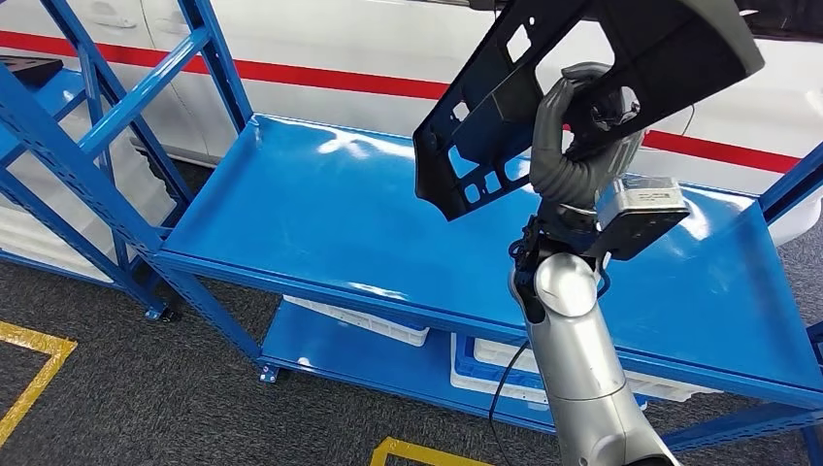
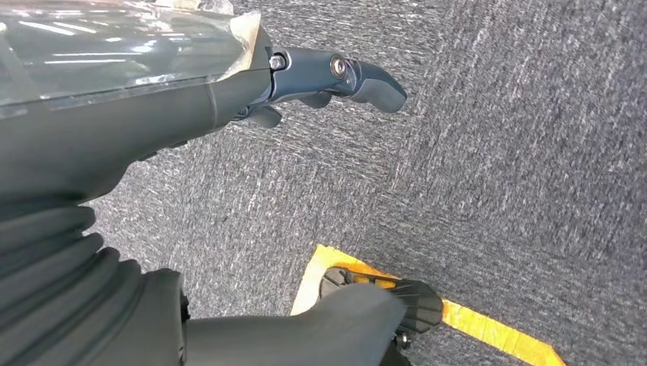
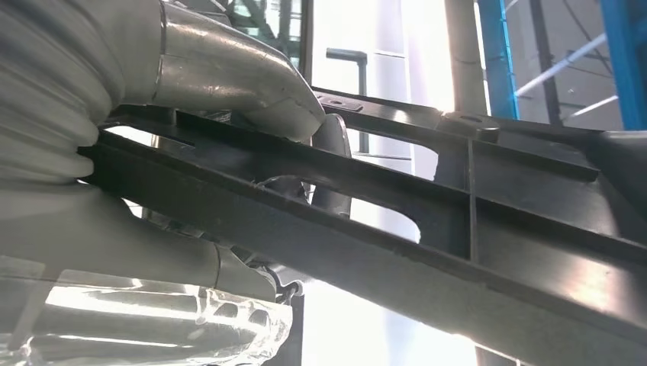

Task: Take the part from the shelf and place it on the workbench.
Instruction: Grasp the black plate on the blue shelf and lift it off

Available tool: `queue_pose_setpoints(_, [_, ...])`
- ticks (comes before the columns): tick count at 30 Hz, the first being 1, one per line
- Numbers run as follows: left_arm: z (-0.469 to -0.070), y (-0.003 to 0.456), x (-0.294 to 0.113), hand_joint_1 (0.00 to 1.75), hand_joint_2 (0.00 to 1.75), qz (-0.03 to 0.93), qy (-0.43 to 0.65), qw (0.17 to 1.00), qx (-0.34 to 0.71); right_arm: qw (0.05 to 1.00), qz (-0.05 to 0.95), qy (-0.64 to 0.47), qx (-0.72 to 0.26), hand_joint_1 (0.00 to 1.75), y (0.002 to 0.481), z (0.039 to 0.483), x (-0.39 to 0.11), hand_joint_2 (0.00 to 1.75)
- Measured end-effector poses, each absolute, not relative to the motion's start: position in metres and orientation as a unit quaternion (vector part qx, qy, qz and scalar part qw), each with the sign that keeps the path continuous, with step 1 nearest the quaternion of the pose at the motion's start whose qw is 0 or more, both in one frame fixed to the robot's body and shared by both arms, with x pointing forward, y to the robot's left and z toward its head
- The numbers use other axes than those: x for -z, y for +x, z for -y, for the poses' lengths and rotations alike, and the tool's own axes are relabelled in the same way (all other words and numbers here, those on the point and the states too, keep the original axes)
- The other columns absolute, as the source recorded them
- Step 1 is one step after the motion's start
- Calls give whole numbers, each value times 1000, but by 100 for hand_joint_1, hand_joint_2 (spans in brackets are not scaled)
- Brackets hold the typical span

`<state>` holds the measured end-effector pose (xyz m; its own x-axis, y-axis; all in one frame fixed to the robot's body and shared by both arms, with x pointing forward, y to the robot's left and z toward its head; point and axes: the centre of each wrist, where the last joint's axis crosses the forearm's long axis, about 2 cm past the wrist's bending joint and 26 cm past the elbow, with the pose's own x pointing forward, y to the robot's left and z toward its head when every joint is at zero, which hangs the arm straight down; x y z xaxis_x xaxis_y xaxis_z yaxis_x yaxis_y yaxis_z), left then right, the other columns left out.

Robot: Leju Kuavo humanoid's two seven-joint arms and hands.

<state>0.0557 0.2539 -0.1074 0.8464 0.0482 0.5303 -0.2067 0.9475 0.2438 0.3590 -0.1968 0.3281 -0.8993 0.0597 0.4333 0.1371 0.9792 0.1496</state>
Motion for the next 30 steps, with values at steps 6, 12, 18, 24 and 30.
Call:
queue_pose_setpoints(6, [-254, 56, 107, 0, 175, 265, 152, 950, -73, 226, 966, 23, 121, 175, 354, 197, -332, 175])
queue_pose_setpoints(12, [-254, 55, 107, 0, 175, 267, 153, 948, -80, 230, 963, 50, 130, 175, 352, 197, -333, 175])
queue_pose_setpoints(18, [-254, 55, 108, 0, 175, 271, 149, 947, -89, 230, 963, 52, 129, 175, 352, 197, -333, 175])
queue_pose_setpoints(24, [-254, 55, 108, 0, 175, 270, 145, 947, -93, 234, 961, 72, 129, 175, 351, 196, -333, 175])
queue_pose_setpoints(30, [-254, 55, 108, 0, 175, 272, 141, 947, -94, 231, 961, 80, 130, 175, 350, 195, -334, 175])
